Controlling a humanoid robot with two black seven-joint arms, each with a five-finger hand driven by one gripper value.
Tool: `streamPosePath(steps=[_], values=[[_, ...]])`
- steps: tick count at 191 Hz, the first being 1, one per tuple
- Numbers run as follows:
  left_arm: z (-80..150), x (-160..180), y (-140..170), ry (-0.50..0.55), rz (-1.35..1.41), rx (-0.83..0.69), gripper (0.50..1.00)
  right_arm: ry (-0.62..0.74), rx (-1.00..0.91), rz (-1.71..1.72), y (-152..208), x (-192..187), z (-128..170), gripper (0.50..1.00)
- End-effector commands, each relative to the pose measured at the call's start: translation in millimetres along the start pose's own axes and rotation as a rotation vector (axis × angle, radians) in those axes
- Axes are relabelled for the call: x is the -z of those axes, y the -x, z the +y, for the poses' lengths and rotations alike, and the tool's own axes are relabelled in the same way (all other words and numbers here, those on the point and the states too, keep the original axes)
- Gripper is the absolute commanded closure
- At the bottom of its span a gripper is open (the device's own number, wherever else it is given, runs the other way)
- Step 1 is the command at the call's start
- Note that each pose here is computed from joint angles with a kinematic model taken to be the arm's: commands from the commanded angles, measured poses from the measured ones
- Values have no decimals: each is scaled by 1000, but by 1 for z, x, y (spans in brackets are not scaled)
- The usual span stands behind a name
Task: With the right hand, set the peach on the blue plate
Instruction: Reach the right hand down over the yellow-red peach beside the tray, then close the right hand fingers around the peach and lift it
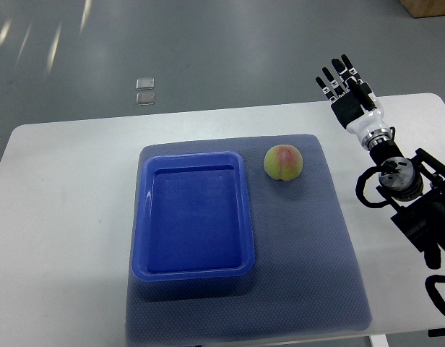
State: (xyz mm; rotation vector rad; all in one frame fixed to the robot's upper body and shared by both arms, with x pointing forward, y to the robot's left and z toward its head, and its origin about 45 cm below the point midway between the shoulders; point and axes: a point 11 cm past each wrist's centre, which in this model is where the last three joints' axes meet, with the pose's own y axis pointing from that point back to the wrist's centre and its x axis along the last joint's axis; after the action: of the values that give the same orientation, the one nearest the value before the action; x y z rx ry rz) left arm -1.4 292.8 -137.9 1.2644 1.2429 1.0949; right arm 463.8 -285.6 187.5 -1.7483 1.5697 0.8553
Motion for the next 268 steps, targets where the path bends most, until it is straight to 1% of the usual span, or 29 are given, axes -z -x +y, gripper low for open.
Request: streamPosePath(steps=[1,44,45,51,59,68,69,77,86,96,97,98,100,109,118,119,121,132,142,143,158,186,192,212,260,268], values=[[0,0,0,-1,0,0,500,0,1,1,0,0,0,566],[0,0,-1,1,0,-5,500,23,16,39,5,-3,-2,568],[0,0,-1,-1,1,-5,500,65,42,112,10,-10,-3,566],[0,0,-1,1,0,-5,500,93,66,172,16,-14,-5,568],[0,0,-1,1,0,-5,500,118,99,256,23,-13,-9,568],[0,0,-1,1,0,-5,500,118,99,256,23,-13,-9,568],[0,0,-1,-1,1,-5,500,156,143,372,29,-11,-11,566],[0,0,-1,-1,-1,-5,500,199,187,476,34,-12,-12,568],[0,0,-1,1,0,-3,500,280,276,703,48,-17,-12,568],[0,0,-1,1,0,-3,500,280,276,704,48,-17,-12,568],[0,0,-1,1,0,-3,500,360,388,944,62,-24,-11,566],[0,0,-1,-1,1,-3,500,380,415,1002,64,-25,-10,566],[0,0,-1,-1,1,-3,500,380,415,1003,64,-25,-10,566],[0,0,-1,-1,0,-2,500,467,535,1249,70,-31,-2,568],[0,0,-1,-1,0,-2,500,467,535,1250,70,-31,-2,568],[0,0,-1,1,0,-2,500,542,650,1480,73,-35,6,568],[0,0,-1,1,0,-2,500,553,671,1525,75,-35,7,566],[0,0,-1,1,0,-2,500,590,757,1675,82,-40,9,568],[0,0,-1,1,0,-2,500,590,757,1675,82,-40,9,568],[0,0,-1,-1,0,-2,500,613,788,1741,86,-42,7,566],[0,0,-1,0,2,-3,500,654,822,1807,84,-47,10,566],[0,0,-1,0,2,-3,500,656,824,1852,79,-54,11,566],[0,0,-1,0,2,-3,500,667,802,1891,72,-60,11,566],[0,0,-1,0,2,-1,500,684,738,1946,58,-58,10,566],[0,0,-1,1,0,-3,500,687,720,1969,50,-60,10,570],[0,0,-1,-1,1,-3,500,694,714,1977,45,-61,13,581]])
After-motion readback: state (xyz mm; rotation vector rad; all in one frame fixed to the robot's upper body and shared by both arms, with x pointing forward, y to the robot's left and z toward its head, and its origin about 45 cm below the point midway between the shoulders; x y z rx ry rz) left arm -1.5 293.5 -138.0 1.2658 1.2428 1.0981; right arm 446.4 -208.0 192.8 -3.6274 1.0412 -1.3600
